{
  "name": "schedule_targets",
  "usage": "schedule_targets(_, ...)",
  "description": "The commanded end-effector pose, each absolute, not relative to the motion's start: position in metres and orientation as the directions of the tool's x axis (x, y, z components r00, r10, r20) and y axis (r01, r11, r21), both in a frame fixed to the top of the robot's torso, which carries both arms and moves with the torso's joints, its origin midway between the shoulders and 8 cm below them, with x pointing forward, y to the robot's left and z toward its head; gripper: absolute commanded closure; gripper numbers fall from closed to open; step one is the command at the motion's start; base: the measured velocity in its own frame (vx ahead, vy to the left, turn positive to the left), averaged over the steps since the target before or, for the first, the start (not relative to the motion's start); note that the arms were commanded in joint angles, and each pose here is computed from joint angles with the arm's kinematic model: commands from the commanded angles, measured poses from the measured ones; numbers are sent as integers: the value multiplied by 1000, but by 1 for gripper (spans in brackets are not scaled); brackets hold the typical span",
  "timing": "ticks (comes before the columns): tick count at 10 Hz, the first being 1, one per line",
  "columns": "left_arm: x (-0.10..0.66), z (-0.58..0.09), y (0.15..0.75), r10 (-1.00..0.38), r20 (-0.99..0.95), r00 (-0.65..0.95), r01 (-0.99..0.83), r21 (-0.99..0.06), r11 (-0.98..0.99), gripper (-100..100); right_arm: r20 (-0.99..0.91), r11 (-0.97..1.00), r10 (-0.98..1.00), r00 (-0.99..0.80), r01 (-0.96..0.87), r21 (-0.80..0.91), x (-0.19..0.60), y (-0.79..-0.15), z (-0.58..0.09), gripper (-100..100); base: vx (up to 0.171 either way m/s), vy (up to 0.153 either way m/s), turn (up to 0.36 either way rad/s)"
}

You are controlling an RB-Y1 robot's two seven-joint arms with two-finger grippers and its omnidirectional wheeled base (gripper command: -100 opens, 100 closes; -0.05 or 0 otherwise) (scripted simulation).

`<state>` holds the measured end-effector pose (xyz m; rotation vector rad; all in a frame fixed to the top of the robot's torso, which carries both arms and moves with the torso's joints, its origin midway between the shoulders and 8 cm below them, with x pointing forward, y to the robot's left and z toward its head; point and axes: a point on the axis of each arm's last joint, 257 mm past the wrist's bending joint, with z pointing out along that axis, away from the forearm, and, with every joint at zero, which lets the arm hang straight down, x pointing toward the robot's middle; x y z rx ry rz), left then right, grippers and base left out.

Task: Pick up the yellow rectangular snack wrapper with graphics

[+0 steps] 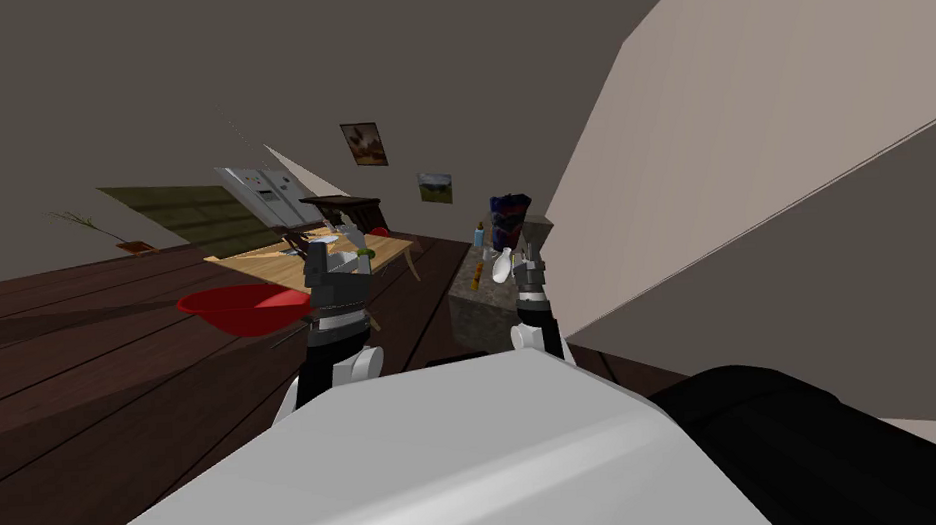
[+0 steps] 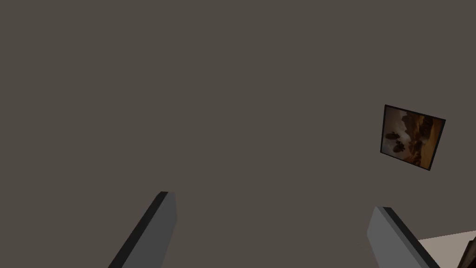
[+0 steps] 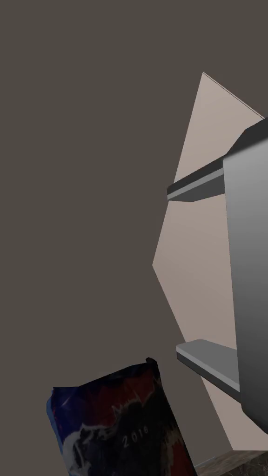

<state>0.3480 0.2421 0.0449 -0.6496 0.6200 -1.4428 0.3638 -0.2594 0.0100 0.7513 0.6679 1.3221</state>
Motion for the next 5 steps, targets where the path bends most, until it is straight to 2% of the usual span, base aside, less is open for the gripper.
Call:
schedule_targets(1,348,45,242,-999,4,37,685,-729,22,0,-68,130,989,128,-579,805,365,-257,5,-100,0,18,24)
schedule_targets(5,348,45,242,-999,4,37,685,-729,22,0,-243,272,962,125,-529,804,367,-254,-15,-100,-6,50,25)
